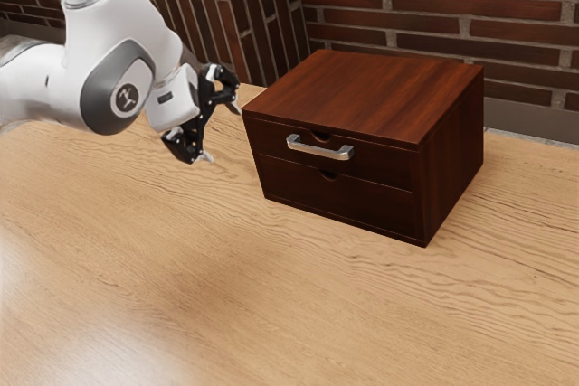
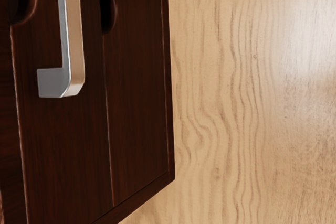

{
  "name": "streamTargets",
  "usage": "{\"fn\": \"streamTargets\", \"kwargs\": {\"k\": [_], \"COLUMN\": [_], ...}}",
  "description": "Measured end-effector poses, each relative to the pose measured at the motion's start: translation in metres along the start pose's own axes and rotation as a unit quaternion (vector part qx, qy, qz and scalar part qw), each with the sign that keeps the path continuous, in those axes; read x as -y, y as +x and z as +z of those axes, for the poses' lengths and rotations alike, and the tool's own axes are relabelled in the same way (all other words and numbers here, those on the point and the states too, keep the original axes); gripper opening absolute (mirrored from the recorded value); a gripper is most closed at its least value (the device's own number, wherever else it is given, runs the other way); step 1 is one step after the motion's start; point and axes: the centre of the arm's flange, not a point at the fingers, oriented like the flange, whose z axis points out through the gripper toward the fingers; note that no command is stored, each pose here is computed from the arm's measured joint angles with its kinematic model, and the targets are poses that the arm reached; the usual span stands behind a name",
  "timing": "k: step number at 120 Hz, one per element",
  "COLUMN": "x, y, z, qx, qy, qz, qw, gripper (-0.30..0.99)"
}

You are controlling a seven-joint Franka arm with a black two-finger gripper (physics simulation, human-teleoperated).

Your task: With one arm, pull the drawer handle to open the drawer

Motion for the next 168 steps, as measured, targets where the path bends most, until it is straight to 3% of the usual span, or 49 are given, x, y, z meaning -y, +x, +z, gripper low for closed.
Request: {"fn": "streamTargets", "kwargs": {"k": [55, 121, 168], "x": [0.006, 0.008, 0.015], "y": [0.011, -0.006, 0.032], "z": [0.000, 0.030, 0.042], "qx": [-0.003, 0.002, -0.041], "qy": [0.019, 0.030, 0.037], "qz": [-0.001, -0.035, -0.033], "qw": [1.000, 0.999, 0.998], "gripper": [0.69, 0.54, 0.52]}}
